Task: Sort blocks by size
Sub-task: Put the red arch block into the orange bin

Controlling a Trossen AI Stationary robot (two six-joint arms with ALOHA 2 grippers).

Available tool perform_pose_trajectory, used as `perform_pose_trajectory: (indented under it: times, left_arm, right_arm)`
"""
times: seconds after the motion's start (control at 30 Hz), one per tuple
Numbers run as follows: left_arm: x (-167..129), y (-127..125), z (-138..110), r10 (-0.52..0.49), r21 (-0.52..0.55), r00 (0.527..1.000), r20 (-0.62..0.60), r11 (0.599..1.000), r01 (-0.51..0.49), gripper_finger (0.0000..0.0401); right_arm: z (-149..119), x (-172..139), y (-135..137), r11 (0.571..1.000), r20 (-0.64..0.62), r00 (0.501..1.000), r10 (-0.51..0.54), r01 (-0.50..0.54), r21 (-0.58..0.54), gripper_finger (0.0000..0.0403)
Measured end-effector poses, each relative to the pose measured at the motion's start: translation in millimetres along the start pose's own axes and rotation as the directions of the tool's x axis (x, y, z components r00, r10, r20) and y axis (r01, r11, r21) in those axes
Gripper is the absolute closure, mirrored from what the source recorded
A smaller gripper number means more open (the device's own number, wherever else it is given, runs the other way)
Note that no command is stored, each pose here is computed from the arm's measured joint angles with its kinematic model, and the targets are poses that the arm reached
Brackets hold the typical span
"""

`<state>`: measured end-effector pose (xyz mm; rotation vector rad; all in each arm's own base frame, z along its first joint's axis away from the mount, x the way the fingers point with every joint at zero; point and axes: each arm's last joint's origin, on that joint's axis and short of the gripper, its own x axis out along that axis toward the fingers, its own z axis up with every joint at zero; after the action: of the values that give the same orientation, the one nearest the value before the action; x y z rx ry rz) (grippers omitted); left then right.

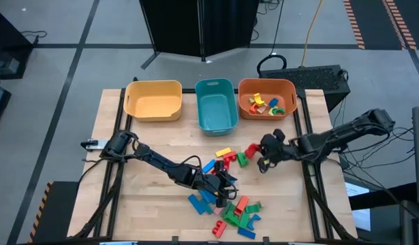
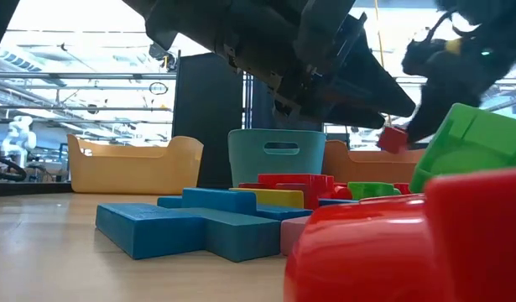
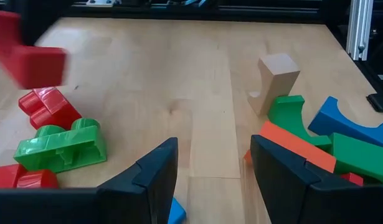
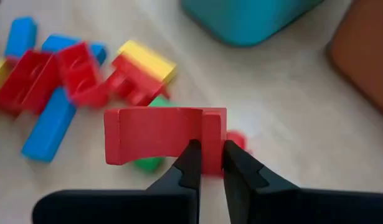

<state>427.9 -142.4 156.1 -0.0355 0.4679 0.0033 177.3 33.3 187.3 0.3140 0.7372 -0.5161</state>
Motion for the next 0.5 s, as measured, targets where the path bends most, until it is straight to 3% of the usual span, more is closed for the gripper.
perform_pose_trajectory:
  times: [0.5]
  left_arm:
    - [0, 0, 0, 0.001, 0.026, 1.000, -0.003, 1.000, -0.001, 0.0209]
  right_arm:
    - [44, 18, -42, 0.987, 0.161, 0.975, -0.156, 0.148, 0.062, 0.0378]
